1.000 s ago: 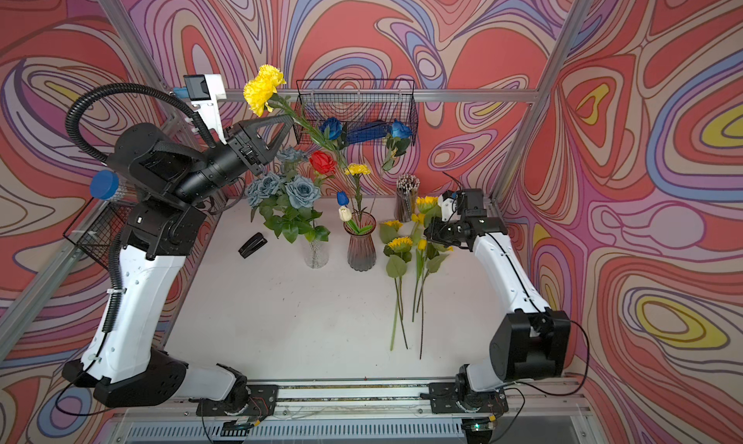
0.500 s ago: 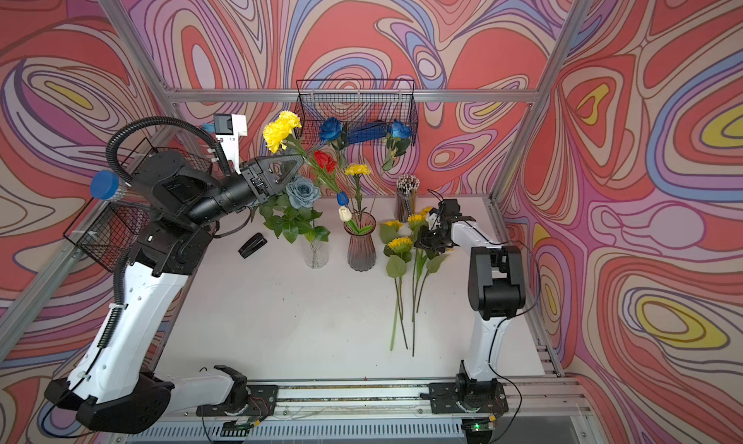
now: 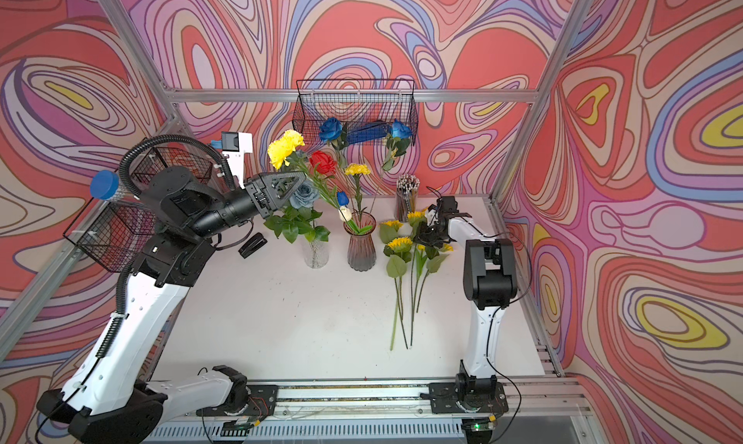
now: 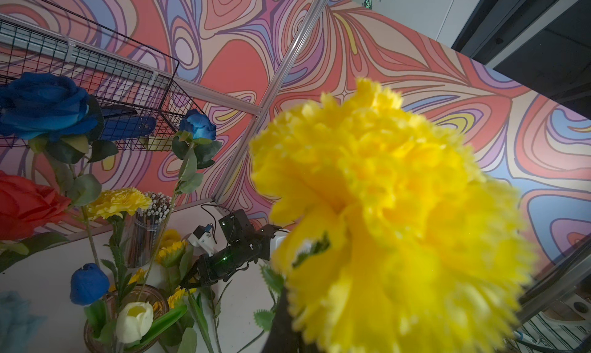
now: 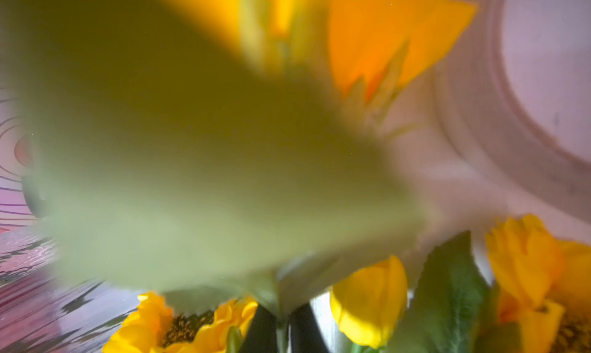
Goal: Pick out yellow flowers from the vase
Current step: Place the flower at the center of the board.
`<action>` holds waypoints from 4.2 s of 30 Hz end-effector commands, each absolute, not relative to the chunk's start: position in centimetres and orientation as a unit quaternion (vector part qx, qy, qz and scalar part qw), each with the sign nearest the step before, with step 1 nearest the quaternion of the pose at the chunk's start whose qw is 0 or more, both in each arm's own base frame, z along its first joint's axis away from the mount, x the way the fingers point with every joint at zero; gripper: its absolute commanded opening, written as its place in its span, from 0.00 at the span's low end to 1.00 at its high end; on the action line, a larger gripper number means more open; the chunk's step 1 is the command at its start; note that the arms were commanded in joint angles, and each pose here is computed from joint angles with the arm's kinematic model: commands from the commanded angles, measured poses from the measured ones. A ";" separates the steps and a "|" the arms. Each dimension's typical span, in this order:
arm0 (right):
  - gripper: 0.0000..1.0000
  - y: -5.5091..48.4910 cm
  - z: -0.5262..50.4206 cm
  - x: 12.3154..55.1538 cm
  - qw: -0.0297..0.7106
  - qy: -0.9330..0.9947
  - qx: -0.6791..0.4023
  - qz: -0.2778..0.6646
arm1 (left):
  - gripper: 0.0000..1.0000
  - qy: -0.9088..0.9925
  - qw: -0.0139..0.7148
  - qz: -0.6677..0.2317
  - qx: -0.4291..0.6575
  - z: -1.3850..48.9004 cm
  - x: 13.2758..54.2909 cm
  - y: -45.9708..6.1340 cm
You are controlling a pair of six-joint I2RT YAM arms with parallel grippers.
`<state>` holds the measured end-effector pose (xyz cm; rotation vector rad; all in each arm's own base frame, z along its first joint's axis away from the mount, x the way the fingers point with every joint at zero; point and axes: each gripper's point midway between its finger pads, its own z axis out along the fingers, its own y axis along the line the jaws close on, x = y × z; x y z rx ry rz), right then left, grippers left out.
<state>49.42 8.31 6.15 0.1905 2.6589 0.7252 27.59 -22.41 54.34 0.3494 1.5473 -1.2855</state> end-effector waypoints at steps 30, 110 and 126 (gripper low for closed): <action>0.82 17.0 44.5 34.8 0.644 0.580 -0.249 0.432 | 0.00 0.665 0.463 -0.567 0.147 50.2 28.8 -25.5; 0.00 26.9 41.5 33.3 0.564 0.631 -0.324 0.423 | 0.76 0.707 0.482 -0.498 0.138 46.5 29.0 -23.5; 0.00 9.5 34.0 41.2 0.527 0.760 -0.014 0.379 | 0.77 0.758 0.545 -0.356 0.037 43.4 27.0 -12.7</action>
